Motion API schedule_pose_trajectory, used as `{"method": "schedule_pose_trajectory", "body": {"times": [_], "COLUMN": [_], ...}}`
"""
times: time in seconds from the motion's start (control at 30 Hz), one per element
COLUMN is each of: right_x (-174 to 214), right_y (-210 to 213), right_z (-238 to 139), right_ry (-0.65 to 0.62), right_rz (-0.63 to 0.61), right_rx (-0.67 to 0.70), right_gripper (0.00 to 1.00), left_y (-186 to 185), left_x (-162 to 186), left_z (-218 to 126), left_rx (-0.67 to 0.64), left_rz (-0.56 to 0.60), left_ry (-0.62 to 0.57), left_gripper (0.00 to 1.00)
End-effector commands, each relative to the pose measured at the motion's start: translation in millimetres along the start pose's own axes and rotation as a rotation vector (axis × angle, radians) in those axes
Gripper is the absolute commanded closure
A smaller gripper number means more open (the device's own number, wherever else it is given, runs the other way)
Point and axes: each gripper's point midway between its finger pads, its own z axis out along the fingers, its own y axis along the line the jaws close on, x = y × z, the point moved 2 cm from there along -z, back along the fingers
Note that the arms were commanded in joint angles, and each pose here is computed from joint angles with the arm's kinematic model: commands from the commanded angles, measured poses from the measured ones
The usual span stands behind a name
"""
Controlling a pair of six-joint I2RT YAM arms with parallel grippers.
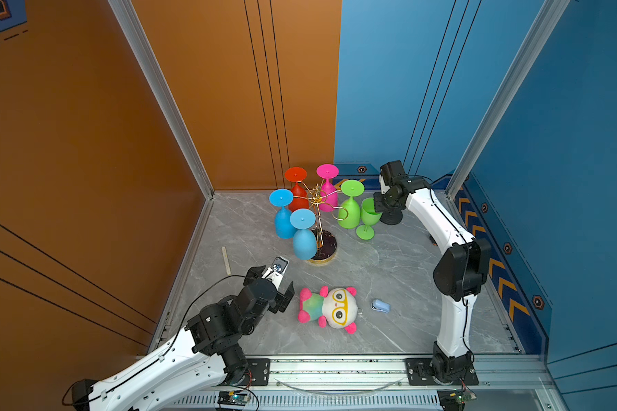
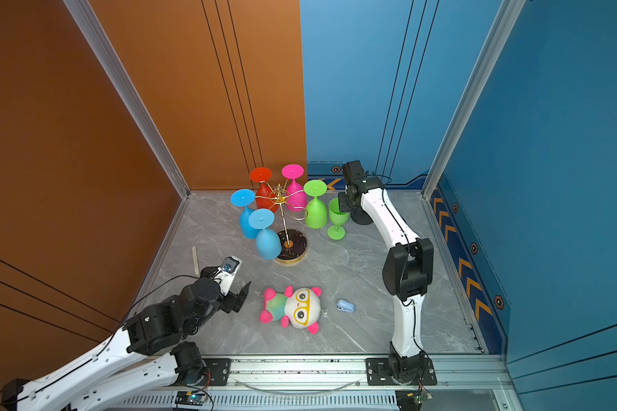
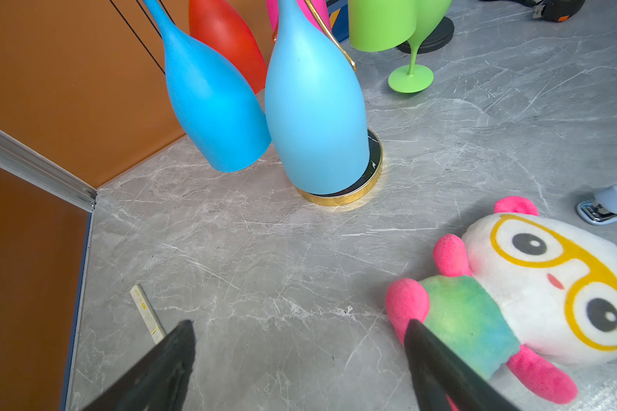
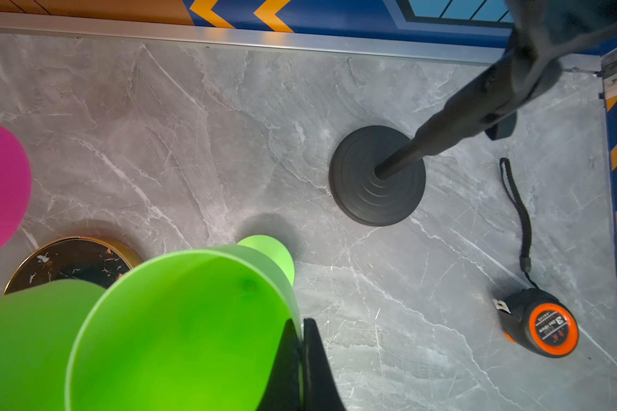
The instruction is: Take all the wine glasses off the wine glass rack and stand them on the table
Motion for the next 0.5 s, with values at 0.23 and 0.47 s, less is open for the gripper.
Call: {"method": "schedule_pose_trajectory", "body": {"times": [0.23,0.47], "right_x": [-13.4,-13.9], "right_y": [15.5,24.0], "right_z": [20.1,30.0], "right_ry": [-0.006,0.0], "right_rz": [0.0,-0.013], "right_rx": [-0.041,-0.043], "right_gripper": [1.0,1.0], "left_y": [3.5,1.6], "left_x": [-9.2,-8.8], "left_z": [-8.7,-8.9], "left_rx": [0.019,0.032], "left_rz": [-0.022,-0.019], "left_ry": [-0.025,-0.023], "left_gripper": [0.08,0.08]}}
